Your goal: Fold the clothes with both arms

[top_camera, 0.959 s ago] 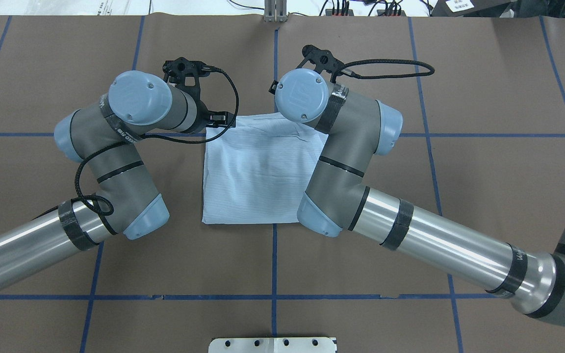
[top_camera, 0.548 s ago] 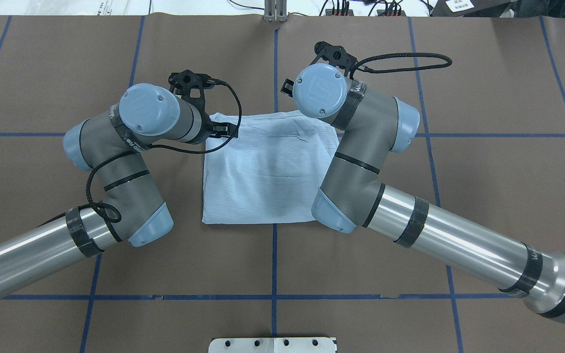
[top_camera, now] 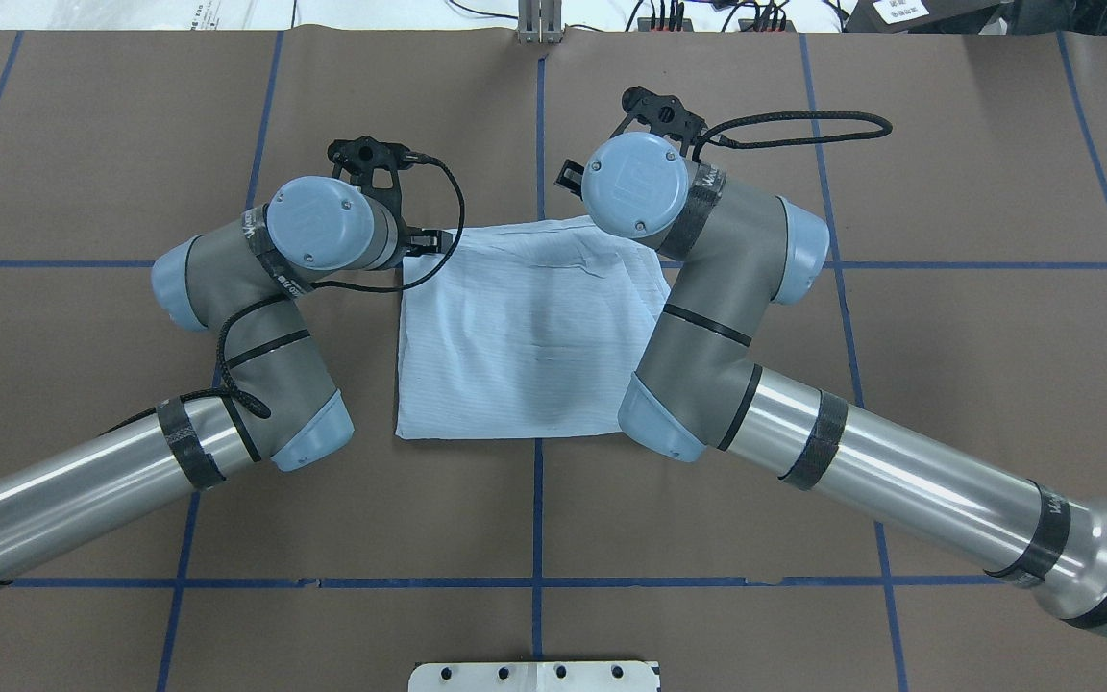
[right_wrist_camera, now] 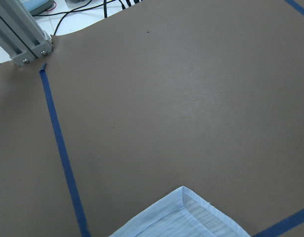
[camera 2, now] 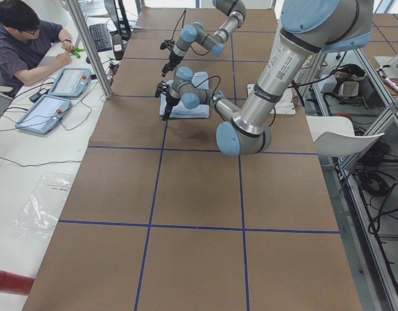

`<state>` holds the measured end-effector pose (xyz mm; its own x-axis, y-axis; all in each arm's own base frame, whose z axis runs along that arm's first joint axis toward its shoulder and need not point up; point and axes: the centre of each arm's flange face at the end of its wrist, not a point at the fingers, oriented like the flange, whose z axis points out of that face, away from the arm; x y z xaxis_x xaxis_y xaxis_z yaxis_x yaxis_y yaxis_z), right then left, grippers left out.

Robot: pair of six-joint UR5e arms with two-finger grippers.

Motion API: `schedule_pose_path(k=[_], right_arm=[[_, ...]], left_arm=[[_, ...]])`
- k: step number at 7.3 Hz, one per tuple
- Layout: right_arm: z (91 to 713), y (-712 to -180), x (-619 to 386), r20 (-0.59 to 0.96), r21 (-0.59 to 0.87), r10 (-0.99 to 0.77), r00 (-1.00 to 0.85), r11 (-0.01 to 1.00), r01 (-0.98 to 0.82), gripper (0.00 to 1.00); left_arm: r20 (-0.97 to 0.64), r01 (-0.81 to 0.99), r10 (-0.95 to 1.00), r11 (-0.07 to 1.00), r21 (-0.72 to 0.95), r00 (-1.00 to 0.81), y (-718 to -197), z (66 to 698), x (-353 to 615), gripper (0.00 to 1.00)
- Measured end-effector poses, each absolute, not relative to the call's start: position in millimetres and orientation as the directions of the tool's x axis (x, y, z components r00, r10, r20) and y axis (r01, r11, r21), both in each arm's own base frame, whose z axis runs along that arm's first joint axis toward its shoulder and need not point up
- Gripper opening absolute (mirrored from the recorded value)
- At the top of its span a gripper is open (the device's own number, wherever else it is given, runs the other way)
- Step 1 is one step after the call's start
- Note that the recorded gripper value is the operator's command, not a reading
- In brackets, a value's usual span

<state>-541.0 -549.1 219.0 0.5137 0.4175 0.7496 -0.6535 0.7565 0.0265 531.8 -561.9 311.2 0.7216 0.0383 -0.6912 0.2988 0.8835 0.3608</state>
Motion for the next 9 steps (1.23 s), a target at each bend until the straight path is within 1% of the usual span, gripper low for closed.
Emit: schedule_pose_path(k=[3,4,5,6,7,9], right_arm=[[229,-545,-542,0.754,0.028,0.412,0.512,0.758,-0.652,1.00],[233,-538,-536,0.760,0.026,0.406,0.508,0.761,-0.648,1.00],[236,-520,-526,0.772,0.022,0.392,0.500,0.770,-0.638,1.00],[240,-493,-516,0.783,0.021,0.373,0.499,0.785,-0.620,1.00],[243,-461,-512,0.785,0.024,0.354,0.509,0.803,-0.596,1.00],[255,-397,-529,0.780,0.046,0.325,0.536,0.823,-0.566,1.00]], left_arm=[[-0.676,0.346,-0.002,0.860,0.375,0.737,-606,311,496,1.00],[-0.689,0.321,0.040,0.864,0.387,0.724,-611,302,481,1.00],[-0.714,0.289,0.093,0.872,0.395,0.694,-606,292,462,1.00],[-0.736,0.271,0.134,0.874,0.404,0.664,-590,286,441,1.00],[-0.752,0.269,0.163,0.869,0.416,0.638,-573,278,421,1.00],[-0.765,0.275,0.185,0.860,0.429,0.617,-557,269,405,1.00]])
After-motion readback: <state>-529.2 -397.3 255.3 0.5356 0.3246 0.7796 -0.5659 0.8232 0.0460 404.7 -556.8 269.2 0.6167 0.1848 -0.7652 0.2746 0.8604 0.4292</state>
